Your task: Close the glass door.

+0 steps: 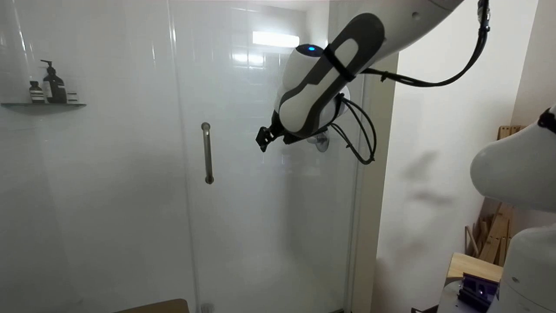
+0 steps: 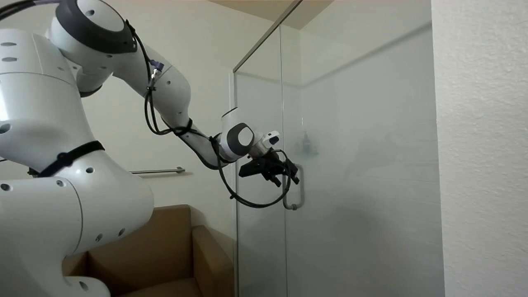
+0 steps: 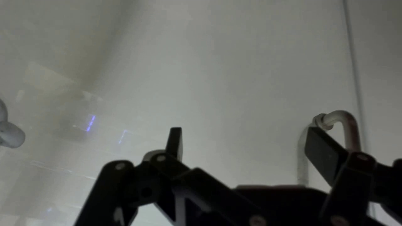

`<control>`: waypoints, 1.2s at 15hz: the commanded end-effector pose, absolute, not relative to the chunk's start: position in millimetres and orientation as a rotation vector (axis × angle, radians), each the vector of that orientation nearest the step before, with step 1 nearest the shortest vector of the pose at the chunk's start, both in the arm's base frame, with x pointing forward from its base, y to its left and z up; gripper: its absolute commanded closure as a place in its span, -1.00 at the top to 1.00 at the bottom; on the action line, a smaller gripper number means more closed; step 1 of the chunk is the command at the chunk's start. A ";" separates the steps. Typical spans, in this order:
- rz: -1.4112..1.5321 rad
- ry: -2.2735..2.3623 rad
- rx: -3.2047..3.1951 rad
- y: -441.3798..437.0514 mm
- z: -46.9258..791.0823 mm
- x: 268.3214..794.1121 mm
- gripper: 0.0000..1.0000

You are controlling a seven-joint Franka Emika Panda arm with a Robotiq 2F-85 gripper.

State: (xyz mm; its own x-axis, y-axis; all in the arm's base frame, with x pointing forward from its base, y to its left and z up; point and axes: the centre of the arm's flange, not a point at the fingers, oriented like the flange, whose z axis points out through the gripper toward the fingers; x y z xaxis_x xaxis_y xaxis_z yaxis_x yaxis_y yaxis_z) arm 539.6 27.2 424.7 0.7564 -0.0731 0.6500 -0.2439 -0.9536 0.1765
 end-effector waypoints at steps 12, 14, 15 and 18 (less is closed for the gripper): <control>0.378 0.280 3.311 103.4 442.9 481.1 1.00; 0.177 0.312 3.270 100.2 460.5 477.4 1.00; 0.104 0.303 3.217 94.1 468.1 474.1 1.00; -0.081 0.305 3.069 76.0 497.2 466.0 1.00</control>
State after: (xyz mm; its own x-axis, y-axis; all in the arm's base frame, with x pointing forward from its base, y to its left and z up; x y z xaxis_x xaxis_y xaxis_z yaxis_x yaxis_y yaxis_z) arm 475.9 87.0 438.8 0.9815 0.1866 0.0440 0.1888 -0.9806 -0.0532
